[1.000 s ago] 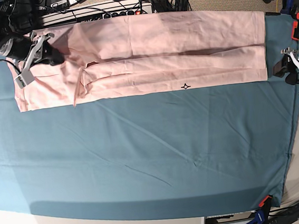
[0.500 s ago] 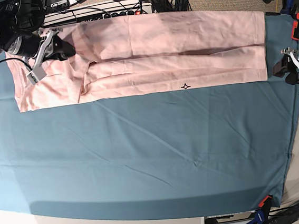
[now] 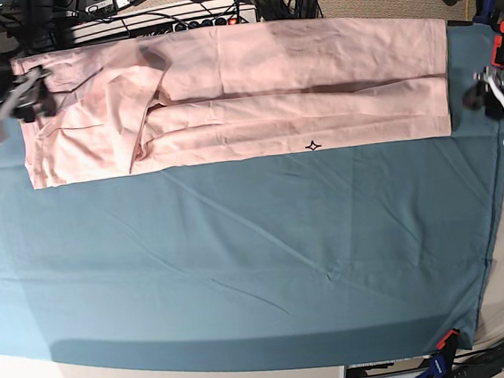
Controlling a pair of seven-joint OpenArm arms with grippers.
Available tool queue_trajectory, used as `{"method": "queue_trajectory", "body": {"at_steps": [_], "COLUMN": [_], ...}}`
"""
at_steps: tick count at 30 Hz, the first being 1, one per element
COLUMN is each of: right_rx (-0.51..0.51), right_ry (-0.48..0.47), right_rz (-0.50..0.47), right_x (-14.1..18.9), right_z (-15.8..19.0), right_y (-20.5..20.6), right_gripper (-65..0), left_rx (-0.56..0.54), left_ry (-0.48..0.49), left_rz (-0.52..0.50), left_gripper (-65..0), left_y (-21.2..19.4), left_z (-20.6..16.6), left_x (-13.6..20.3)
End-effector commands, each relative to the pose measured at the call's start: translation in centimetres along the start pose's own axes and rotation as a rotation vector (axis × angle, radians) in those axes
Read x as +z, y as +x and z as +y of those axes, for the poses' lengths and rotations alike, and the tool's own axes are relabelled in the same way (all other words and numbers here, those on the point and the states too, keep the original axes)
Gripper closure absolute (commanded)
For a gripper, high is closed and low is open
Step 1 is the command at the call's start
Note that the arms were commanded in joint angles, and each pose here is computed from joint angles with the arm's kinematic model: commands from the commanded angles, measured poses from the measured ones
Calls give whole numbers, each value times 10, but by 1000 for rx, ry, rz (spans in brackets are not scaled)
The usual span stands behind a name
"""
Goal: Fold the T-shirt properly
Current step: 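Grasp the shirt's end with the right gripper and the other end with the left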
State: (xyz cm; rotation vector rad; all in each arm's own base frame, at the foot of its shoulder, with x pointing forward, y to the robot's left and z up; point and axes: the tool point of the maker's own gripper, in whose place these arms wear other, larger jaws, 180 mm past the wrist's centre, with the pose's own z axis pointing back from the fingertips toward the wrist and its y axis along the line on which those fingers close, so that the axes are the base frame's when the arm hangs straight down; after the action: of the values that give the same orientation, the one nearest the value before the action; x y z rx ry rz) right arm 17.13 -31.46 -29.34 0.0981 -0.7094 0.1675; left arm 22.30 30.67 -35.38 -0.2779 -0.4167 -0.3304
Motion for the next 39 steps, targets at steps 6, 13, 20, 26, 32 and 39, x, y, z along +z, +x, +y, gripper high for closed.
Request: {"method": "queue_trajectory", "body": {"at_steps": [6,13,20,26,32,39], "right_rx": [11,-36,73,243,319,336], "right_ry": [-69,-9,22,-28,-69,-96], "right_rz": [-68,-95,14,50,65,28], "right_x": [19,12,-25,-51,-58,-60], "right_z": [-19,-2,22,33,31,26], "right_y": [17,14,0,-5,-3,12], "right_gripper": [-287,-287,-287,-287,-287,-287], "left_rx": [52,124,189,247,321,465], "left_ry": [10,-34,-111,-153,-177,-194], "left_rz": [-39,-87,-87,-120,-153,-205], "left_gripper": [-350,-350,-350,-350,-350,-350], "left_y": [4,-1,-19,-24,-26,-22], "left_z": [8,5,-16,-28,-29,-5], "left_x": [24,38,24,10,-3,-18]}}
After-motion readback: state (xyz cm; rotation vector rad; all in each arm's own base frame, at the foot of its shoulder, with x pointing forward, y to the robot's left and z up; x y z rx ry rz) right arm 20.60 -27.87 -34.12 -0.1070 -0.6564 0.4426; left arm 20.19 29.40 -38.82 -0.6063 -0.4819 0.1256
